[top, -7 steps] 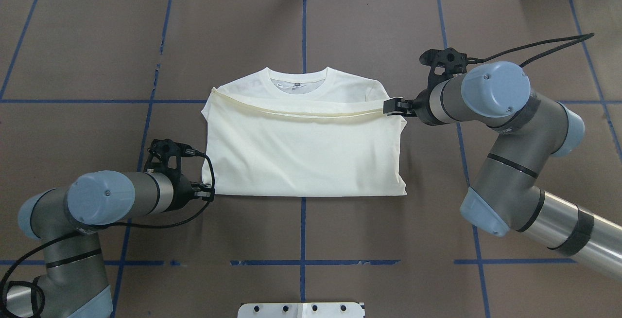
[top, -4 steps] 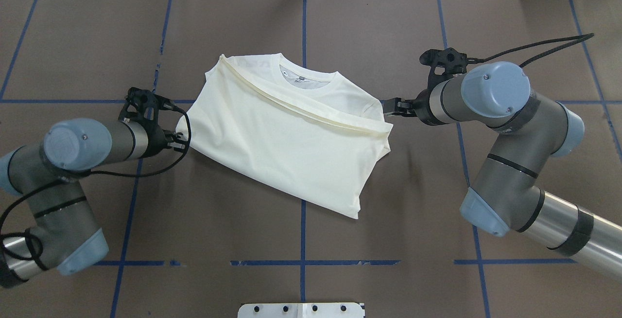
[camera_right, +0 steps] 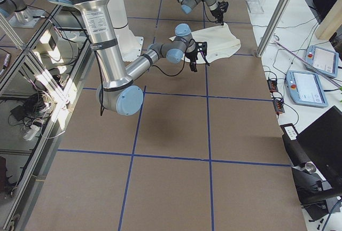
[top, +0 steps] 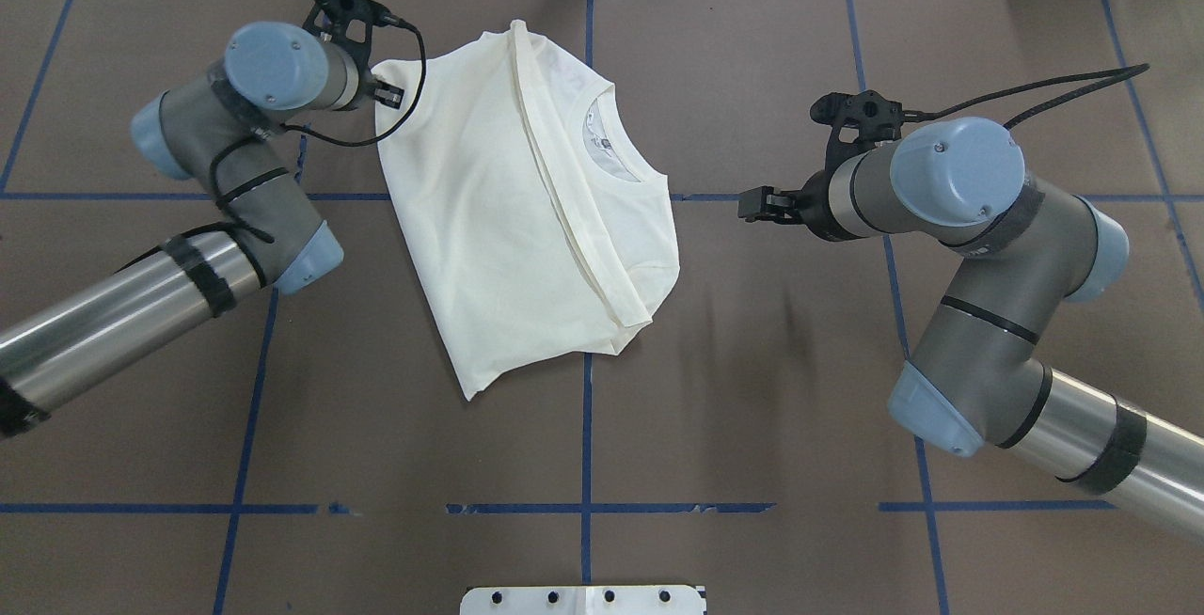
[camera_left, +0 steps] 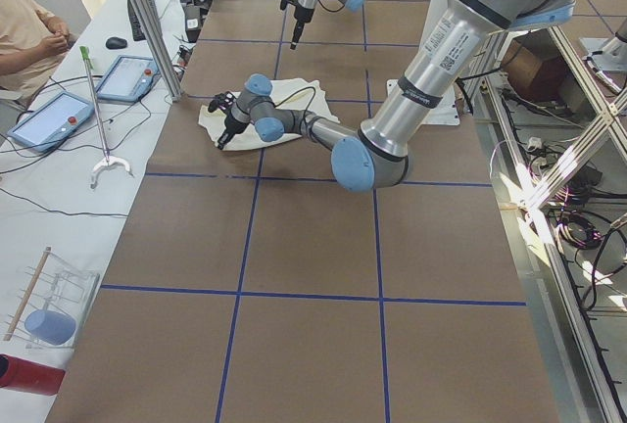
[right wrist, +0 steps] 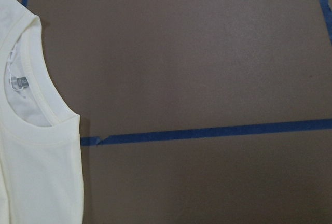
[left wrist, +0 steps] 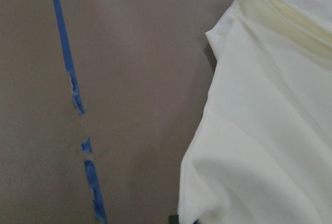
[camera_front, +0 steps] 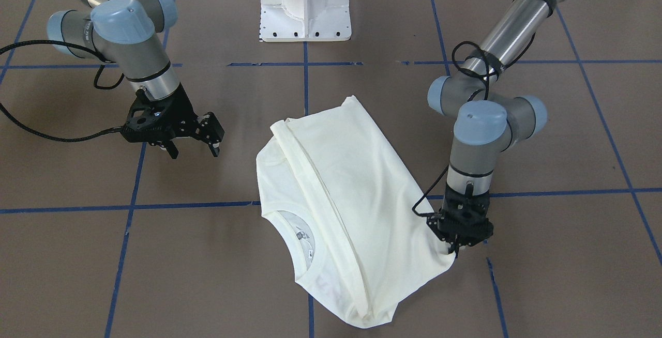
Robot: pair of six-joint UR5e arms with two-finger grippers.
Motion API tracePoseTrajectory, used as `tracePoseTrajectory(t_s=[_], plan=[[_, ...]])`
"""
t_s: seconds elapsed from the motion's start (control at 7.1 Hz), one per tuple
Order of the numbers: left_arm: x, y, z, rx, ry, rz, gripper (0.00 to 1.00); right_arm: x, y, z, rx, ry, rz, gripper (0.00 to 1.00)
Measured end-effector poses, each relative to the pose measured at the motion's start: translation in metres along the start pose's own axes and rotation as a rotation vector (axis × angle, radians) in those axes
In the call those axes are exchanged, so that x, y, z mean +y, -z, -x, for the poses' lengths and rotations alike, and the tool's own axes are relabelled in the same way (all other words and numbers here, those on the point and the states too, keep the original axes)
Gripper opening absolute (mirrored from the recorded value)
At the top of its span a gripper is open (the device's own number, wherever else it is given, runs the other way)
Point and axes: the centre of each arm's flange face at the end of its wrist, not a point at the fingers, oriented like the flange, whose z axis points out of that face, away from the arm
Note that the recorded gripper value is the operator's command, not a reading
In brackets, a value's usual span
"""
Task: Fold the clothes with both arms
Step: 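Grasp the shirt side with the left gripper and fold it across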
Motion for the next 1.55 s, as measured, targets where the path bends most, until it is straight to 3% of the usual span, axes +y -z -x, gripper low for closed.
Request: tracePoseTrajectory(t_s=[0.14,0.28,0.42,0.7,0.85,1.13,1.55], plan=[[-0.022,-0.013,0.004,-0.019,0.009,-0.024,0.99,0.0,0.001,0.002,-0.003,-0.001,-0.001,1.0],[-0.027,-0.016,0.016,-0.019,0.014,-0.046,1.0,-0.001,0.001,0.007,-0.008,-0.004,-0.002,1.0],[-0.023,-0.009,0.027,0.016,0.015,-0.063,1.0,-0.005,-0.003,0.022,-0.017,-0.029,-0.004,0.93],[-0.007,0.021,0.049,0.156,0.018,-0.041,1.0,-0.026,-0.03,0.086,-0.026,-0.191,-0.002,0.78],[0.0,0.031,0.055,0.188,0.017,-0.038,1.0,-0.029,-0.042,0.118,-0.016,-0.276,-0.008,0.74],[0.004,0.038,0.057,0.205,0.018,-0.039,1.0,-0.004,-0.057,0.159,0.035,-0.386,-0.023,0.69],[0.007,0.038,0.055,0.21,0.025,-0.035,1.0,0.045,-0.076,0.174,0.083,-0.416,-0.051,0.62]])
